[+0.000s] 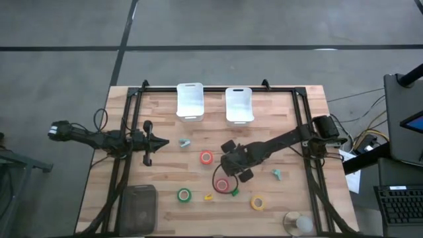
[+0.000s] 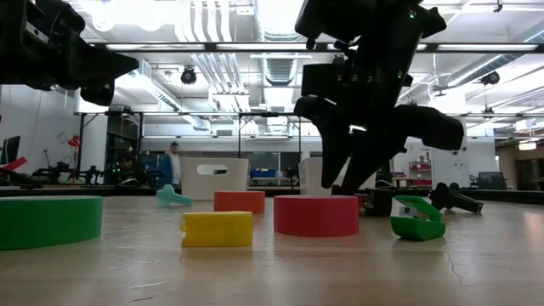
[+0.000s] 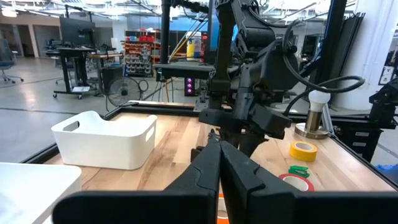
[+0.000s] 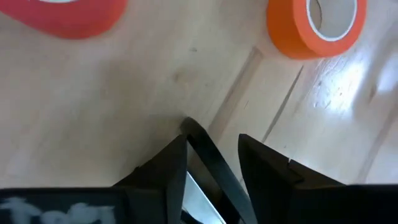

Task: Pick and place Stapler, Stapler remover, tape
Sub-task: Put the black stapler into the right white bin

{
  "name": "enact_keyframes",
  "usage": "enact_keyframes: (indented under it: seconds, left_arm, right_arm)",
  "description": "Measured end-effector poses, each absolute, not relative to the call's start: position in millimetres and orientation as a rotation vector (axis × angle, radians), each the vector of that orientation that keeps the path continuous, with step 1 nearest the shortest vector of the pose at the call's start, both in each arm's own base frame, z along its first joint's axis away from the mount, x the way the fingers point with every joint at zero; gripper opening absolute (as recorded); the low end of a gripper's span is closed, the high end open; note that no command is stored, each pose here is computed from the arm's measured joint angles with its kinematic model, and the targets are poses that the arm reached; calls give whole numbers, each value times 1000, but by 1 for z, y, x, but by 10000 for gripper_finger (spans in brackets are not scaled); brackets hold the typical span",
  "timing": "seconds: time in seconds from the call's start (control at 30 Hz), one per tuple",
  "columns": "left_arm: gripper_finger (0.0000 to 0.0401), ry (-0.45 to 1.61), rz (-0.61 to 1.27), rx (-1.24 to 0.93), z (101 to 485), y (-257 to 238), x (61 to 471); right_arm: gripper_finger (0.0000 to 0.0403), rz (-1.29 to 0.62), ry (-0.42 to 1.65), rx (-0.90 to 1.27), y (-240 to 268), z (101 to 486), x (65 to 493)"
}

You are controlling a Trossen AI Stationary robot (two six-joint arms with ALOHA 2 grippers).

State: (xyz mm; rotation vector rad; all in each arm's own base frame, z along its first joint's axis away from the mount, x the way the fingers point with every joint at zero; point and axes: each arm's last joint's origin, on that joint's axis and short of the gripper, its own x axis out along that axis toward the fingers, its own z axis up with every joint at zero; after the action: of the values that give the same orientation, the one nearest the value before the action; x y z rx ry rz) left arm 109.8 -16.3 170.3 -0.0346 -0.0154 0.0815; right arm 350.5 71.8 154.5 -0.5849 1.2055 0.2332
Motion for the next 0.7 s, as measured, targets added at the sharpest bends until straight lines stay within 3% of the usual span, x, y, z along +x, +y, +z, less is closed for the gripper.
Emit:
enact_keyframes:
  seconds: [0.5,0.7]
  left_arm:
    - [12,-16,82,-35,170,-16,110]
    - [12,-15,82,-35,170,-16,110]
  right_arm:
    - [35,187,1265,-517,66,149,345]
    - [29,176,1262,-507,63,153,347]
